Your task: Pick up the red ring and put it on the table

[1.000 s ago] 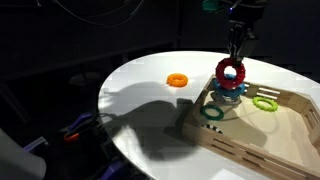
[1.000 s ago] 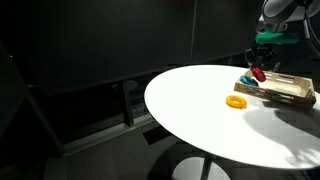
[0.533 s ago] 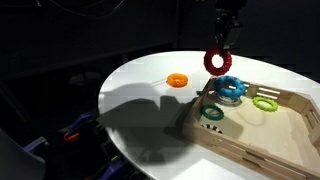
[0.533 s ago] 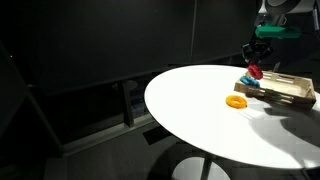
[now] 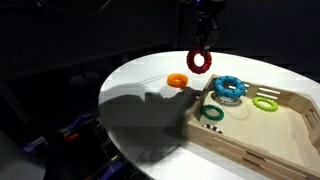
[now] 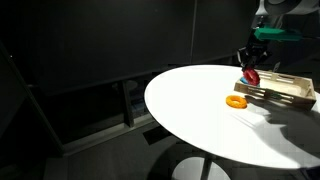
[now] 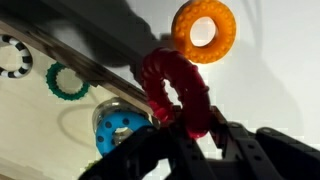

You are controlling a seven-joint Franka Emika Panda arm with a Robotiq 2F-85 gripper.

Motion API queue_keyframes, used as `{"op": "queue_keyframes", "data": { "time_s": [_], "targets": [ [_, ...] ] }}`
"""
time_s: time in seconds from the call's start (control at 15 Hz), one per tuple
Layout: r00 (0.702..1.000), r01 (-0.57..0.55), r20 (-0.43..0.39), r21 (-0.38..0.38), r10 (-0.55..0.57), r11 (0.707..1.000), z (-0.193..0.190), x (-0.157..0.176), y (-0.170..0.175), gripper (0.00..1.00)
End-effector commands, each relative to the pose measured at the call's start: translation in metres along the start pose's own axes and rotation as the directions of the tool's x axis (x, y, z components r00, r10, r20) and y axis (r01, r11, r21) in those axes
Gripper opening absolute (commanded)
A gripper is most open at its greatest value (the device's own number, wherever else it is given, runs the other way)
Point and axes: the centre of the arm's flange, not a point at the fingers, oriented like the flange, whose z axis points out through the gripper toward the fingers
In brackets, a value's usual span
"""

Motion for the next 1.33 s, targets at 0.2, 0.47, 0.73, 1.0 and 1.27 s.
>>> {"op": "queue_keyframes", "data": {
  "time_s": [0.2,0.47,0.73,1.0,1.27],
  "targets": [
    [0.997,0.056,0.059,0.011,-0.057,0.998,0.016,-0.023,-0.008,0.09],
    [0.995,0.080,0.065,-0.006,-0.080,0.997,0.031,-0.034,-0.017,0.09],
    [0.993,0.097,0.076,-0.023,-0.095,0.995,0.048,-0.041,-0.027,0.09],
    [0.991,0.109,0.083,-0.036,-0.106,0.993,0.059,-0.045,-0.033,0.09],
    [0.991,0.109,0.081,-0.046,-0.105,0.993,0.060,-0.047,-0.034,0.55]
  ]
}}
